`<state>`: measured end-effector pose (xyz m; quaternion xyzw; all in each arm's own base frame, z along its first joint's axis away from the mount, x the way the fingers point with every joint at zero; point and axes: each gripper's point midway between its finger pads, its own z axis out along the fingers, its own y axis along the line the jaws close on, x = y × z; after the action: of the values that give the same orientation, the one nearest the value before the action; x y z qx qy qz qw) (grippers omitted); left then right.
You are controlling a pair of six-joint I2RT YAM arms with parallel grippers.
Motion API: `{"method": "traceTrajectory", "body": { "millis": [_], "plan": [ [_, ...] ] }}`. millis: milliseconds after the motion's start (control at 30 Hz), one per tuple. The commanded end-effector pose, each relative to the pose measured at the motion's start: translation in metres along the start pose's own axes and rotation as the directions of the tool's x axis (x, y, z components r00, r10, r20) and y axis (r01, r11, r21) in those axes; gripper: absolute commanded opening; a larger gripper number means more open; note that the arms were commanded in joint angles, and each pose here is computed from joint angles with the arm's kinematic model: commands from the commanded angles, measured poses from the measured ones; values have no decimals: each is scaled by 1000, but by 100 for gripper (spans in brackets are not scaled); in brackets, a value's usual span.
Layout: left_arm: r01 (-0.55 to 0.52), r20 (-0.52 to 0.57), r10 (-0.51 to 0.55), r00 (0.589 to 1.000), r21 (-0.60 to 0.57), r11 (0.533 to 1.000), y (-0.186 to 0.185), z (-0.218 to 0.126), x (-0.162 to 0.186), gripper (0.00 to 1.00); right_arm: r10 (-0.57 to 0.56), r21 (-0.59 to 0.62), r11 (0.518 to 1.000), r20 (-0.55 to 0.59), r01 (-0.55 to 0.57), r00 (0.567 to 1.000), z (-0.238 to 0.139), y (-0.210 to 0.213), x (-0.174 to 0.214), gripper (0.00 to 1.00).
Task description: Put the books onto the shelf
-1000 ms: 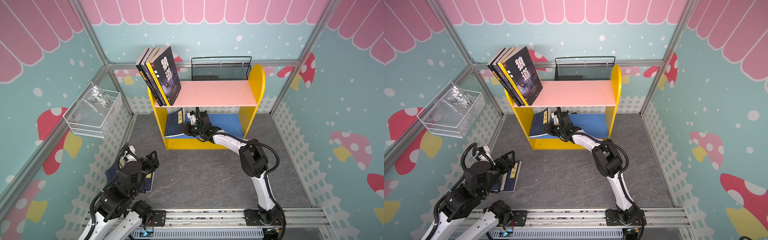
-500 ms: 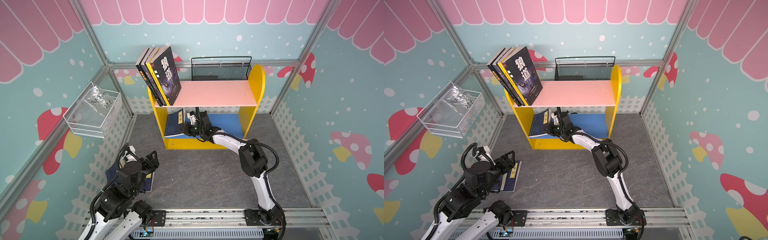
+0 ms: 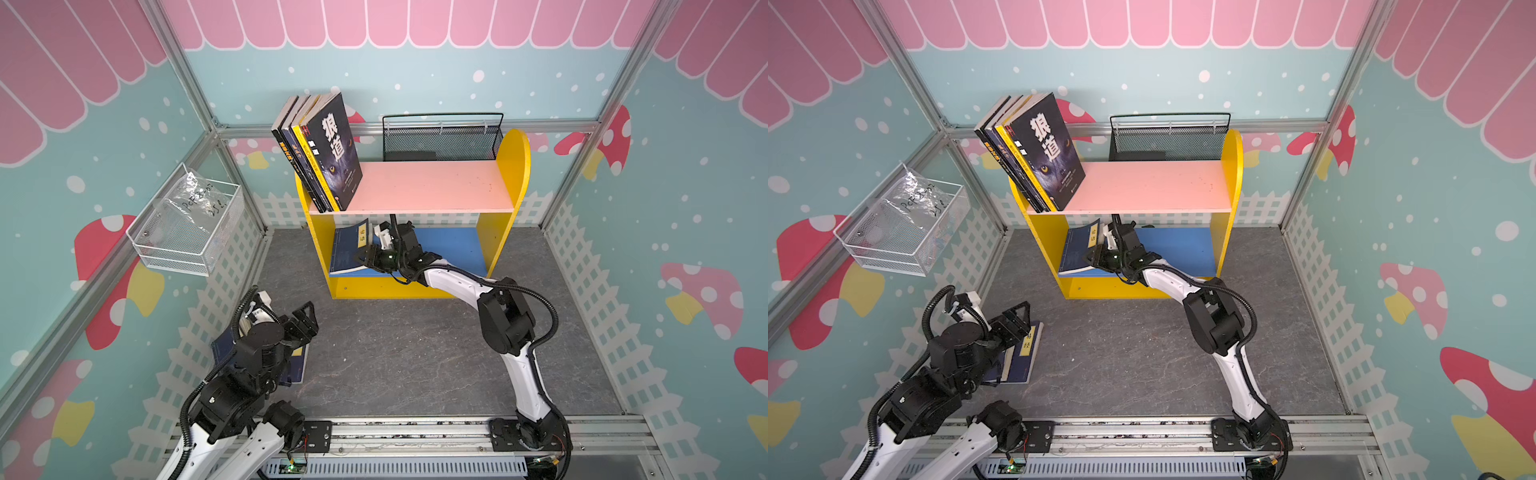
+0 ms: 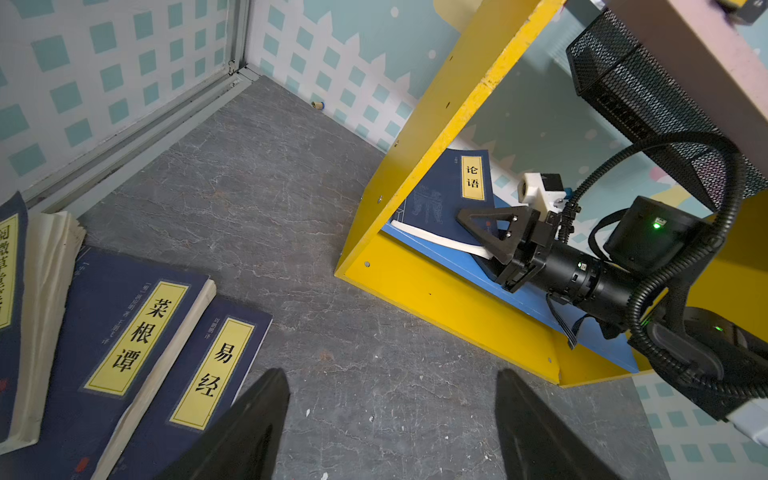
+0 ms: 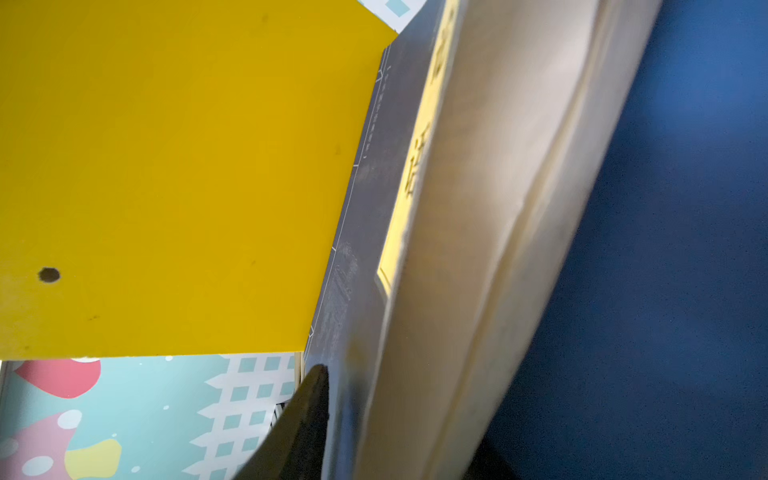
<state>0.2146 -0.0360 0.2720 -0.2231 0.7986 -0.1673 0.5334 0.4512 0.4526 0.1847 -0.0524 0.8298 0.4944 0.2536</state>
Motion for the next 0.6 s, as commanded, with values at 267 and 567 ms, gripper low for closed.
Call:
{"method": "traceTrajectory", "body": {
  "millis": [267, 567],
  "plan": [
    [21, -12, -21, 1000, -3, 1000, -1, 5, 4, 80, -76, 39, 996, -25, 77, 997, 7, 15, 6, 42],
    [20, -11, -20, 1000, -3, 1000, 0, 5, 4, 80, -85, 39, 995, -45, 87, 995, 8, 17, 12, 29]
  ]
}}
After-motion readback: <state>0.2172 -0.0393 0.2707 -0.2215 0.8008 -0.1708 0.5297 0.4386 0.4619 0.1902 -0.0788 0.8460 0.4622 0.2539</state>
